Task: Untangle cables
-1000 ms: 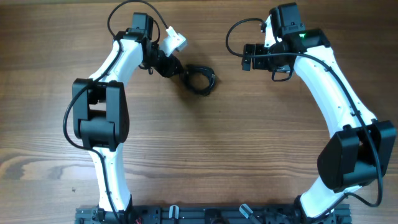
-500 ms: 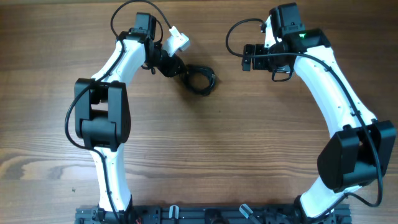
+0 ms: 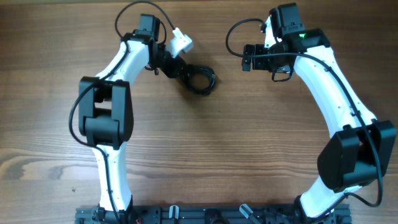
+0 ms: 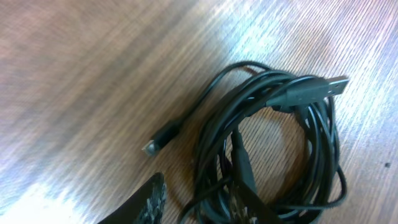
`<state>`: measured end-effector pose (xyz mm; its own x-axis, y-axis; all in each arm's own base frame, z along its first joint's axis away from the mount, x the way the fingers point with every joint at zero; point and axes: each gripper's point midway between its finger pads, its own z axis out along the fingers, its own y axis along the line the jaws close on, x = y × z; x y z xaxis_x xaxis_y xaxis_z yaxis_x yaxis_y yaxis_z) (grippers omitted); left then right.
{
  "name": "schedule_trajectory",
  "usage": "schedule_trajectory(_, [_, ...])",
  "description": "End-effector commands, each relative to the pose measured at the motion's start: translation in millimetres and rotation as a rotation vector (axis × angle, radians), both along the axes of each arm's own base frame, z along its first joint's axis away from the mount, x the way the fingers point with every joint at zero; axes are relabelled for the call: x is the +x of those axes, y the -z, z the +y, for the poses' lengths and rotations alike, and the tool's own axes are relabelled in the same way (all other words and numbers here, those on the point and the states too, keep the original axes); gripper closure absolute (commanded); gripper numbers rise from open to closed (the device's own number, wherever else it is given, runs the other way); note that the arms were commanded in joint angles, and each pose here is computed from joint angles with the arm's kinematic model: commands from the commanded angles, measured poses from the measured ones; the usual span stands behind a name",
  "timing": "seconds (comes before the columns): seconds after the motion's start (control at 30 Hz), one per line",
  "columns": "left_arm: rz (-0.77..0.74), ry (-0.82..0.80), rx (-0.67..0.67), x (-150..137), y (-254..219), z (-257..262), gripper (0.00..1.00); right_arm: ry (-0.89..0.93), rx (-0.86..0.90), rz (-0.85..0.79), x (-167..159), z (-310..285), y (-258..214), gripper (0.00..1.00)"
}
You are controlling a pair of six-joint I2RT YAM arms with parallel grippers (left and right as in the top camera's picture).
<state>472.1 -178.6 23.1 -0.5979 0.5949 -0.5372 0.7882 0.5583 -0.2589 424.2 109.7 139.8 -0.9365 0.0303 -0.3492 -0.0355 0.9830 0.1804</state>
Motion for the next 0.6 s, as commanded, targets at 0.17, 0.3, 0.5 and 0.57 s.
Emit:
schedule_trajectory(0.17, [0.013,0.017,-0.024,-0.1,11.3,-10.0,0.67,-0.013,-0.001,0.034,-1.4,-0.1,13.8,0.0])
schedule_trajectory(0.3, [0.018,0.015,-0.024,-0.7,11.5,-10.1,0.66,-0.015,-0.001,0.034,-1.5,-0.1,13.9,0.0])
schedule_trajectory(0.5, [-0.004,0.011,-0.018,1.9,1.9,-8.4,0.66,-0.019,-0.003,0.033,-1.5,-0.1,13.9,0.0])
schedule_trajectory(0.57, [-0.023,0.009,-0.015,3.6,-6.3,-7.9,0.66,-0.019,-0.003,0.033,-1.5,-0.1,13.9,0.0])
